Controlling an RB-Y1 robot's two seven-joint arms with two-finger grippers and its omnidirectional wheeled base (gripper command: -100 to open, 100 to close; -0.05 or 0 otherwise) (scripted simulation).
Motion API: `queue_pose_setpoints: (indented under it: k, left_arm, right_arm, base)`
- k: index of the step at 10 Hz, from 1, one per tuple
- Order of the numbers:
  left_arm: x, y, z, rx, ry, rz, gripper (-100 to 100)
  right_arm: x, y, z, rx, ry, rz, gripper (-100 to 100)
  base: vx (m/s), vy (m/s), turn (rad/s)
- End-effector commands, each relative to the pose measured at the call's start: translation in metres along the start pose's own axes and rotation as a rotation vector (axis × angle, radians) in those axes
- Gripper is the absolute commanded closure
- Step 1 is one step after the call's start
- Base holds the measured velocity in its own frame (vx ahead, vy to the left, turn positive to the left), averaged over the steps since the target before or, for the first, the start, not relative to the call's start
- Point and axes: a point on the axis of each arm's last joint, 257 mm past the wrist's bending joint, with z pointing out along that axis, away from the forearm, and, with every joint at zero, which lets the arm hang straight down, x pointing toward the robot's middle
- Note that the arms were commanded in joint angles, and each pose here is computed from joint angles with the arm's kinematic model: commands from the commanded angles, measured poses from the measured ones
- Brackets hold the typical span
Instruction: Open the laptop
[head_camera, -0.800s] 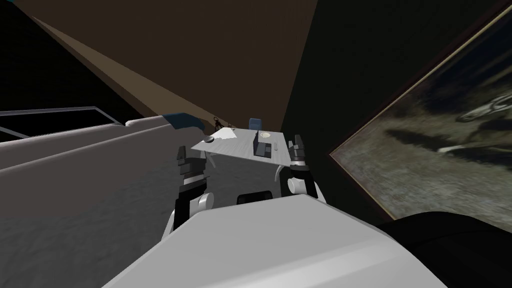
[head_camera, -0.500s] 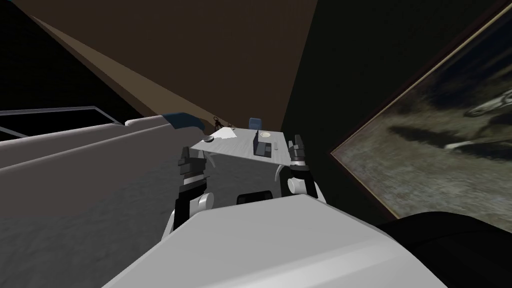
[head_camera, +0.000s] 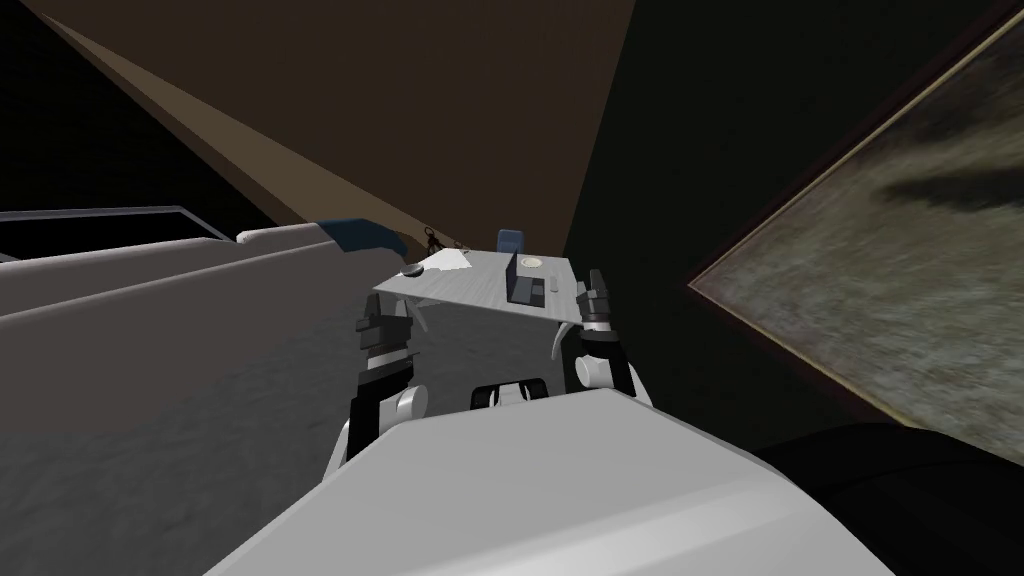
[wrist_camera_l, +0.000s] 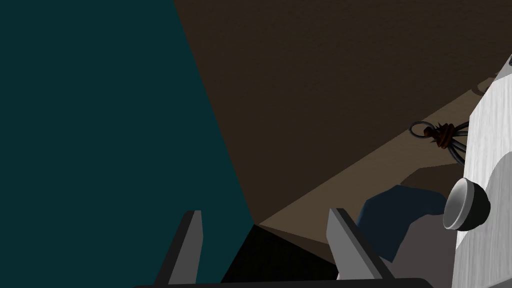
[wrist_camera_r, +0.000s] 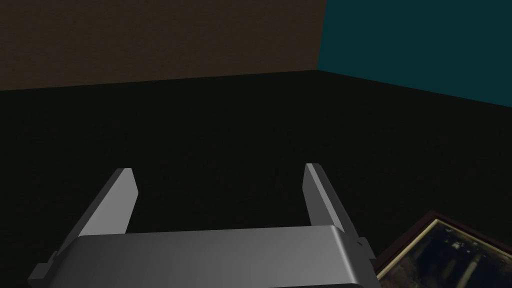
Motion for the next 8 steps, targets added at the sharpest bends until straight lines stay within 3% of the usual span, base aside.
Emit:
queue_pose_setpoints:
  k: [1,2,8]
  left_arm:
    - [0.0,0.0,0.0,0.0,0.0,0.0,0]
    - [0.0,0.0,0.0,0.0,0.0,0.0,0]
    - [0.0,0.0,0.0,-0.001,0.0,0.0,0]
  right_arm:
    - [0.0,0.0,0.0,0.0,0.0,0.0,0]
    - [0.001,-0.003,-0.001,0.005,0.026,-0.035,-100]
    - [0.0,-0.027,-0.009,0.053,0.161,-0.321,-100]
  base:
    - [0.0,0.0,0.0]
    - [0.026,0.021,-0.015]
    - [0.053,0.083,-0.045]
